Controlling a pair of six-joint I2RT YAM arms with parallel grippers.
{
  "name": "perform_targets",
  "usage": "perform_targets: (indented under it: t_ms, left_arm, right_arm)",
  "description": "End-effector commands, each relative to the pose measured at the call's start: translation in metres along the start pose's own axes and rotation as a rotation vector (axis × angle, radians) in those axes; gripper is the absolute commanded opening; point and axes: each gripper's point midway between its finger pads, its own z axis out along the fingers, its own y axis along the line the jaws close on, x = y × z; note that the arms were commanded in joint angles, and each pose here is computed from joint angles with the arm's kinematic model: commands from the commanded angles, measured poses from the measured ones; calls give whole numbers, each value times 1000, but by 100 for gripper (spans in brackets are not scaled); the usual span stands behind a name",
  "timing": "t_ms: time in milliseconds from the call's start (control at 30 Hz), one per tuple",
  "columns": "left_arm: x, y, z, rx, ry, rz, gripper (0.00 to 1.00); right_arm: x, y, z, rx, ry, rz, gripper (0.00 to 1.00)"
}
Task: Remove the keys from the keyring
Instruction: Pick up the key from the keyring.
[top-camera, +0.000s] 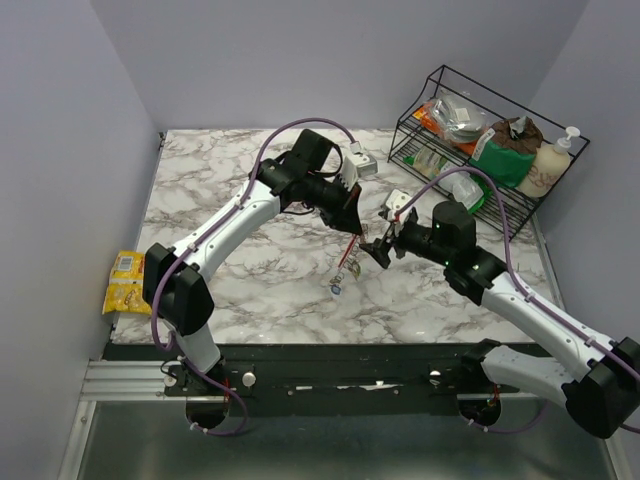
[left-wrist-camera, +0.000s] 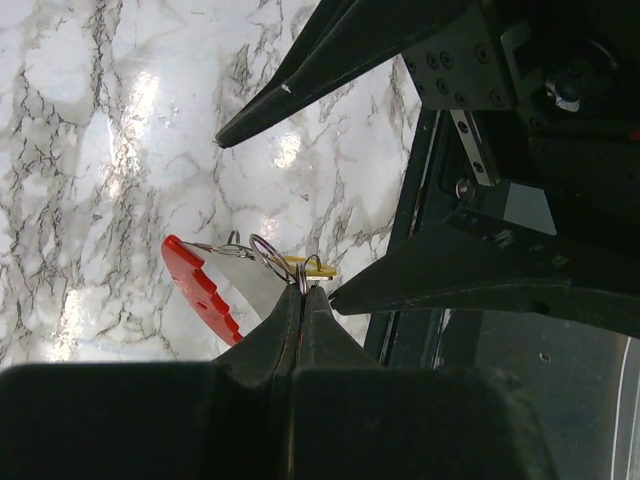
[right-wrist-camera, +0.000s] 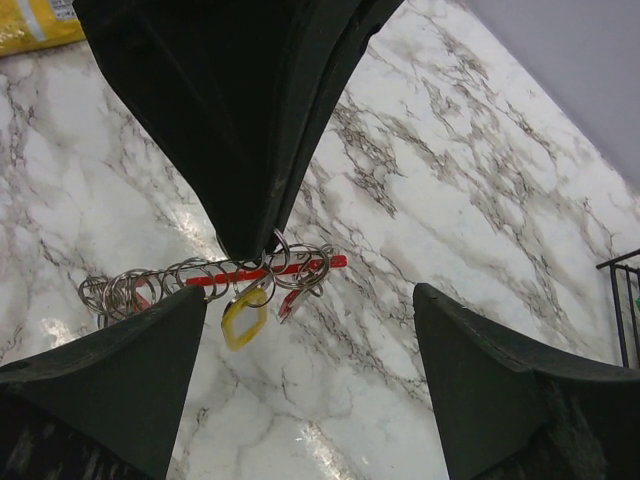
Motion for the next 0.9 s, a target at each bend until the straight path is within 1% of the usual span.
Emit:
perform_targets:
  t_ms: [0, 67, 167, 233, 267, 300, 400, 667, 767, 833, 867]
  left_arm:
    - [-18, -19, -12, 21, -70, 24, 0]
    - [-18, -20, -13, 23, -72, 28, 0]
    - [-18, -21, -14, 20, -79, 29, 0]
    - [-18, -20, -15, 18, -82, 29, 0]
    - [-18, -20, -16, 16, -83, 28, 0]
    - [-18, -21, -15, 19, -81, 28, 0]
    - [-17, -21, -15, 19, -84, 31, 0]
    - [-15, -15, -13, 7, -82, 28, 0]
    - [-14, -14, -10, 7, -78, 23, 0]
    - [-13, -12, -10, 5, -75, 20, 0]
    - [-13, -12, -9, 3, -75, 22, 0]
  right_arm:
    - [1, -6, 3, 52, -3, -1, 92]
    - [3, -11, 4, 78, 6, 2, 92]
    - [6, -13, 5, 91, 15, 4, 85]
    - [7, -13, 5, 93, 15, 5, 78]
    - [8, -13, 5, 94, 16, 7, 77]
    - [7, -14, 6, 96, 13, 6, 72]
    - [6, -14, 6, 97, 12, 2, 62]
    - [0, -5, 4, 45, -22, -8, 62]
    - [0, -3, 4, 37, -23, -12, 61]
    - [-1, -1, 4, 27, -25, -14, 47]
    - [-1, 0, 4, 21, -25, -15, 37]
